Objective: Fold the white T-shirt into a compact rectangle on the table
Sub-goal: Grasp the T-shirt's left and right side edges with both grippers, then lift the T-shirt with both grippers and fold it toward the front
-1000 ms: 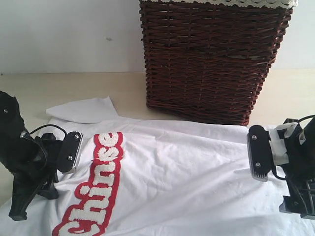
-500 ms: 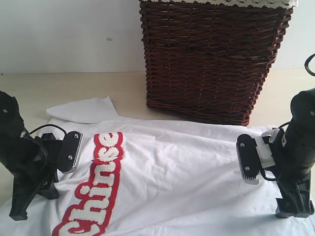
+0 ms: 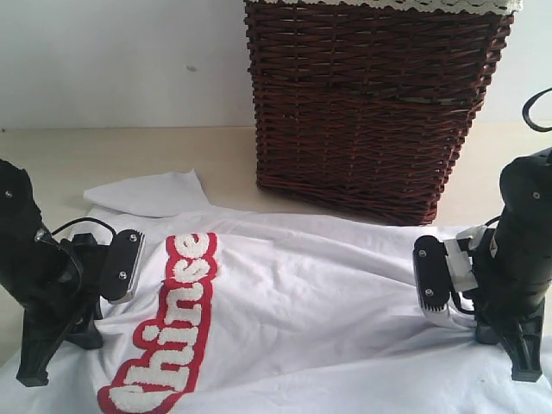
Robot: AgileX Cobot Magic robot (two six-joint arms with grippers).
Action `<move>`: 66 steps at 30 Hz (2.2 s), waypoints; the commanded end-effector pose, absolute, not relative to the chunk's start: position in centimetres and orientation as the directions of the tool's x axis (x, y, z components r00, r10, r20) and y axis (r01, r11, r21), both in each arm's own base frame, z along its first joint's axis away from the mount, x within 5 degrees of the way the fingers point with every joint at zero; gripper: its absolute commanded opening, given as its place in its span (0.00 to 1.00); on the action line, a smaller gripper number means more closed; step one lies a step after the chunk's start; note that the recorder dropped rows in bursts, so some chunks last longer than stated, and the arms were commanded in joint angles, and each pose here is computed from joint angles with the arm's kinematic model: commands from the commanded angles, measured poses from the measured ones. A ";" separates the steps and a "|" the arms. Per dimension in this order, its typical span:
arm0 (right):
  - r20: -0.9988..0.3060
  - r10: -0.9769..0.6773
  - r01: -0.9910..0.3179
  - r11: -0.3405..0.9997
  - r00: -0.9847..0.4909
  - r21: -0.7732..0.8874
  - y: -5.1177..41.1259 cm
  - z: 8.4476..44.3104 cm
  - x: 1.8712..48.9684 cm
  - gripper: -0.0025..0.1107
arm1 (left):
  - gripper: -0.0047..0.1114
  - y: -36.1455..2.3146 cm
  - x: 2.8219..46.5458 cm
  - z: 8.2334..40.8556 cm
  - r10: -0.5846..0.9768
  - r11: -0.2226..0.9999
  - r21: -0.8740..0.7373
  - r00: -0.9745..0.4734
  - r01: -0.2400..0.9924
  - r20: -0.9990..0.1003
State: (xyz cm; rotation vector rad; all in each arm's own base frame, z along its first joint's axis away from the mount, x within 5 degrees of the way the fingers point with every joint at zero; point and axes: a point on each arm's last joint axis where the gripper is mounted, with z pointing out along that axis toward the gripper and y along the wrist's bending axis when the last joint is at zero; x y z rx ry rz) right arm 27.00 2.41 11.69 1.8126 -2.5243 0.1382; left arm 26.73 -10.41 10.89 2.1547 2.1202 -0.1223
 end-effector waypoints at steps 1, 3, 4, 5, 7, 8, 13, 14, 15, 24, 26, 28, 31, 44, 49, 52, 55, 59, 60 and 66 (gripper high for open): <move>0.058 -0.947 -0.942 0.308 -0.317 -0.131 2.2 13.9 26.9 0.02 | 0.04 -10.5 26.3 10.3 0.991 -0.008 0.006 0.009 1.000 -0.136; 0.050 -0.947 -0.939 0.307 -0.318 -0.156 2.1 14.9 26.7 0.02 | 0.04 -10.5 26.3 11.1 0.990 -0.007 0.025 0.010 1.000 -0.144; 0.049 -0.946 -0.938 0.308 -0.319 -0.161 2.1 15.3 26.5 0.02 | 0.04 -10.5 26.3 11.5 0.989 -0.007 0.038 0.013 0.999 -0.149; 0.048 -0.946 -0.936 0.309 -0.321 -0.168 2.0 15.8 26.4 0.02 | 0.04 -10.5 26.2 11.9 0.988 -0.009 0.042 0.015 0.999 -0.152; 0.050 -0.941 -0.931 0.322 -0.334 -0.170 1.9 16.7 25.9 0.02 | 0.04 -10.4 26.0 12.9 0.988 -0.021 0.051 0.029 0.998 -0.152; 0.053 -0.941 -0.931 0.321 -0.335 -0.171 1.9 17.0 25.7 0.02 | 0.04 -10.3 25.9 13.3 0.988 -0.030 0.055 0.038 0.998 -0.149; 0.030 -0.936 -0.915 0.337 -0.352 -0.220 1.8 19.1 25.0 0.02 | 0.04 -9.7 25.4 16.3 0.991 -0.031 0.140 0.049 0.990 -0.126; 0.022 -0.933 -0.910 0.345 -0.359 -0.232 1.8 19.4 24.9 0.02 | 0.04 -9.6 25.3 16.8 0.991 -0.026 0.159 0.046 0.987 -0.125; 0.010 -0.929 -0.901 0.355 -0.369 -0.249 1.7 19.9 24.8 0.02 | 0.04 -9.5 25.2 17.6 0.991 -0.022 0.185 0.046 0.982 -0.126; -0.050 -0.917 -0.844 0.384 -0.395 -0.374 1.4 23.3 23.6 0.02 | 0.04 -8.6 23.8 22.3 0.988 0.047 0.329 0.005 0.943 -0.155; -0.101 -0.909 -0.803 0.406 -0.405 -0.436 1.4 24.7 23.1 0.02 | 0.04 -8.2 23.3 24.0 0.987 0.078 0.400 -0.014 0.913 -0.162; -0.201 -0.879 -0.720 0.471 -0.433 -0.510 1.4 26.5 22.6 0.02 | 0.04 -7.6 22.7 26.1 0.979 0.148 0.500 -0.055 0.853 -0.196; -0.283 -0.854 -0.648 0.517 -0.436 -0.559 1.3 28.5 21.4 0.02 | 0.04 -6.7 20.8 29.5 0.963 0.218 0.612 -0.067 0.760 -0.260; -0.378 -0.818 -0.571 0.574 -0.433 -0.588 1.5 33.3 12.1 0.02 | 0.04 -4.5 10.1 37.3 0.935 0.165 0.804 0.169 0.571 -0.312; -0.464 -0.728 -0.513 0.685 -0.505 -0.517 0.3 33.9 7.5 0.02 | 0.04 -1.3 4.0 42.0 0.894 0.201 0.792 0.223 0.576 -0.389; -0.505 -0.703 -0.484 0.711 -0.500 -0.509 -0.1 34.8 6.5 0.02 | 0.04 -0.5 2.9 43.9 0.877 0.191 0.791 0.261 0.582 -0.404; -0.502 -0.714 -0.497 0.700 -0.488 -0.513 0.8 34.8 8.2 0.02 | 0.04 -3.3 6.7 41.5 0.934 0.090 0.733 0.197 0.674 -0.296; -0.362 -0.763 -0.595 0.645 -0.536 -0.479 3.3 31.0 13.5 0.02 | 0.04 -8.6 14.1 33.4 0.993 -0.015 0.561 0.078 0.827 -0.087; -0.345 -0.771 -0.606 0.635 -0.536 -0.479 3.8 30.3 14.6 0.02 | 0.04 -9.3 15.5 31.7 0.996 -0.022 0.533 0.066 0.846 -0.065; -0.200 -0.793 -0.626 0.585 -0.576 -0.516 5.9 24.8 21.1 0.02 | 0.04 -10.1 22.6 24.0 0.999 0.033 0.439 -0.031 0.898 -0.013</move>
